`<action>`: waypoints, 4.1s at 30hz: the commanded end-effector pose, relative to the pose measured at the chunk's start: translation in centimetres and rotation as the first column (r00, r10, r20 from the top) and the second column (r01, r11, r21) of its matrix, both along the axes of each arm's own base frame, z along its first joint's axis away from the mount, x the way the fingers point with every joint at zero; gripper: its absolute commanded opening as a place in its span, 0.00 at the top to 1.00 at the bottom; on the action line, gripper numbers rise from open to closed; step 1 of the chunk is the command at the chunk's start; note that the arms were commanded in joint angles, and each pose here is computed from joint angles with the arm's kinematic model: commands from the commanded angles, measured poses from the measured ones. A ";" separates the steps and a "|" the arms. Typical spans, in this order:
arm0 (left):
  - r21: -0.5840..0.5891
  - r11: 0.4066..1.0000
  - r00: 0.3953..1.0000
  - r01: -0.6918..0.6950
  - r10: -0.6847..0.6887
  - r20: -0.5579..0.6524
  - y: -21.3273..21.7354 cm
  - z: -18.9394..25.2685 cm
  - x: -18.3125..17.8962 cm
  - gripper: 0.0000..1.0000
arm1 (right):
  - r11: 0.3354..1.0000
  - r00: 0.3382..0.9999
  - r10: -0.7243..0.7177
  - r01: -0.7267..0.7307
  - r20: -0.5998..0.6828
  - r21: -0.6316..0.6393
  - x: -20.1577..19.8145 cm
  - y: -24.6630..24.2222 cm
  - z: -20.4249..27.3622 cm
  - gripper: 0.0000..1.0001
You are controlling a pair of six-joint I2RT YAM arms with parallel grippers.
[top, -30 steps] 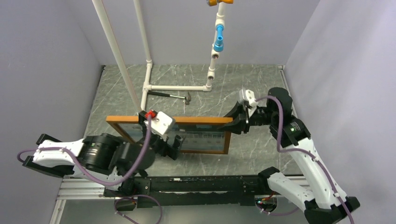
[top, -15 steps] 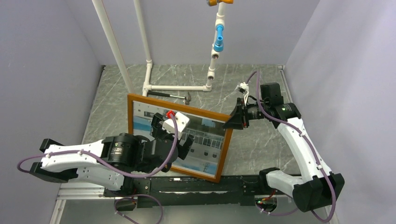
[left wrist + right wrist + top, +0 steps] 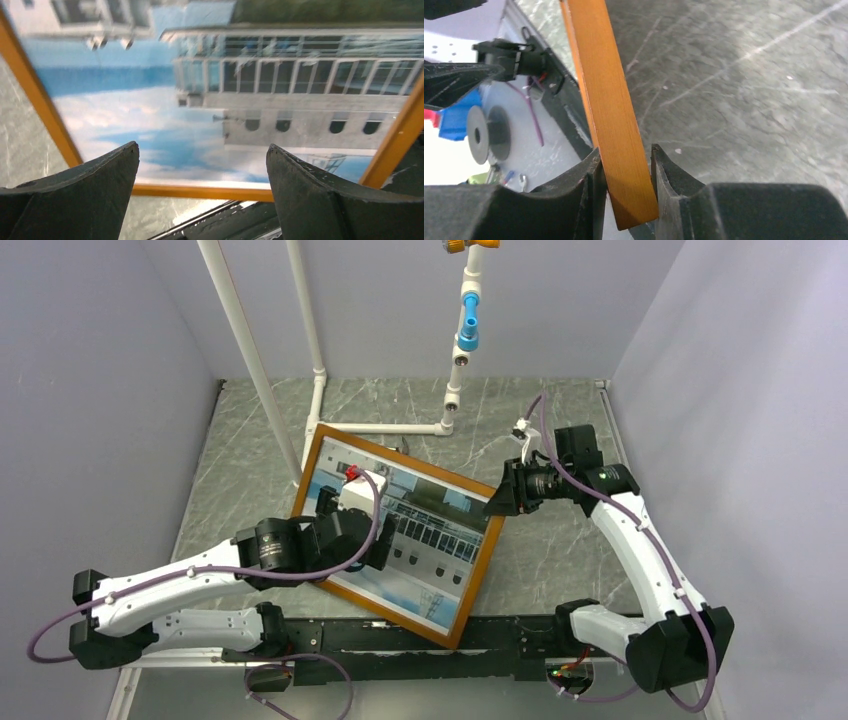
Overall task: Put the photo into the frame
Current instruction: Turn over the photo frame at the center of the board, then adjust the photo frame at the center of the board.
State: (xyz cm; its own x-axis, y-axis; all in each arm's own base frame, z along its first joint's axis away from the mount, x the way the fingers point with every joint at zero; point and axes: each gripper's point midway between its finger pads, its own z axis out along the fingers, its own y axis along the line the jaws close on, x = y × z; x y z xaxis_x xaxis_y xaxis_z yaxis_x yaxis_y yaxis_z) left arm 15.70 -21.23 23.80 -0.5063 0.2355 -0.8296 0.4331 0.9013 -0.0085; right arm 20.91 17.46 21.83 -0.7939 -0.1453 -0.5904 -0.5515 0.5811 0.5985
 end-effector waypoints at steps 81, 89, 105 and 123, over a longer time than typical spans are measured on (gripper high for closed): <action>-0.120 0.815 0.677 -0.567 0.378 -0.632 7.4 -18.8 -2.2 0.01 | 0.884 0.872 -0.454 0.417 -0.182 -0.210 9.1 -2.9 -12.1 0.00; -0.258 0.711 0.657 -0.654 0.364 -0.660 7.2 -19.9 -0.5 0.04 | 0.911 0.881 -0.406 0.370 -0.244 -0.180 11.2 -0.9 -14.4 0.00; -0.263 0.646 0.608 -0.716 0.393 -0.690 7.5 -22.0 0.0 0.43 | 0.913 0.900 -0.362 0.290 -0.243 -0.288 5.4 0.6 -18.9 0.56; -0.431 0.732 0.779 -0.527 0.214 -0.590 3.8 -17.0 1.8 0.46 | 0.916 0.860 -0.401 0.369 -0.316 -0.159 -1.1 0.9 -15.8 0.65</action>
